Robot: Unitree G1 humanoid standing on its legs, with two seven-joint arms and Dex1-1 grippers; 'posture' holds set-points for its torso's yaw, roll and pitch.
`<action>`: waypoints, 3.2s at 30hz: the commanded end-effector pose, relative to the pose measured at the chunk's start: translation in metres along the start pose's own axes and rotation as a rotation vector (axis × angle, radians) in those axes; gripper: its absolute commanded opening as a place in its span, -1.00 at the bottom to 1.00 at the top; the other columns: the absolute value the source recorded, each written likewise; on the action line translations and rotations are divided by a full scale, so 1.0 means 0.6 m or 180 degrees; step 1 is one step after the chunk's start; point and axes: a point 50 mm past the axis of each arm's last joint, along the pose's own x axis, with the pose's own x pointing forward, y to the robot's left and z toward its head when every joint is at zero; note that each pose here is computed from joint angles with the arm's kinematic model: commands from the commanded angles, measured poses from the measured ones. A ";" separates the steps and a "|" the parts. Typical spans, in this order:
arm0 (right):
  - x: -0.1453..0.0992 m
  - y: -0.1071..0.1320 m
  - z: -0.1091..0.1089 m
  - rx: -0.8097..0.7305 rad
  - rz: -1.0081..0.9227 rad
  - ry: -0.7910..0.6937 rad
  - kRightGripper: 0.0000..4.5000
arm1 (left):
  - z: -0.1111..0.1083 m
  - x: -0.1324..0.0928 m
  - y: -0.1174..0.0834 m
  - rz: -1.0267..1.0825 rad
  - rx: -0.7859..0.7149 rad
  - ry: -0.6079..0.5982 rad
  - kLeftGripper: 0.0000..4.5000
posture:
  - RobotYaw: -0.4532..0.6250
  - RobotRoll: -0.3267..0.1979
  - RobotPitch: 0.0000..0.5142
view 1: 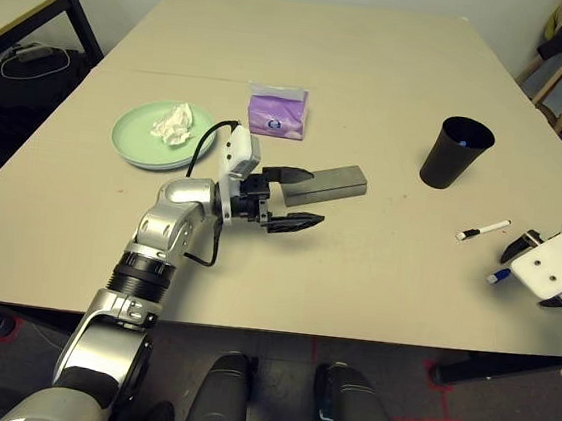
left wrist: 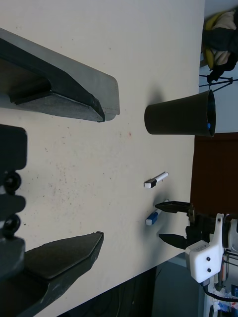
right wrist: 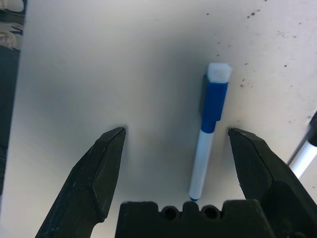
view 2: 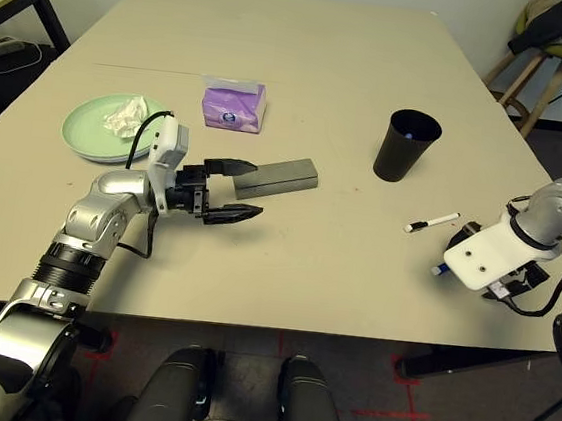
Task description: Organize and tidy the items on the table.
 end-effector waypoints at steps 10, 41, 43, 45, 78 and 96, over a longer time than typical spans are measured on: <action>0.000 -0.012 0.003 -0.0034 -0.0059 0.0001 1.00 | 0.001 0.002 -0.008 -0.0044 0.0029 -0.0023 0.99 | 0.16 0.25 -0.48; -0.064 -0.093 0.018 0.1577 -0.0634 -0.1311 -0.87 | 0.007 -0.008 -0.007 -0.0159 0.0160 0.0024 1.00 | 0.18 0.25 -0.58; -0.084 -0.105 0.035 0.1684 -0.0785 -0.1724 -0.87 | 0.006 -0.007 -0.007 -0.0166 0.0166 0.0027 1.00 | 0.16 0.25 -0.59; -0.103 -0.117 0.053 0.1754 -0.0914 -0.2201 -0.87 | 0.006 -0.006 -0.007 -0.0174 0.0166 0.0026 1.00 | 0.16 0.25 -0.60; -0.180 -0.169 0.029 0.3244 -0.4881 -0.4404 -0.87 | 0.026 0.011 0.026 0.0367 0.0318 -0.0116 1.00 | 0.10 0.25 -0.65; -0.164 -0.152 -0.023 0.4685 -0.5188 -0.2964 -0.87 | 0.026 0.013 0.031 0.0339 0.0293 -0.0085 1.00 | 0.08 0.25 -0.67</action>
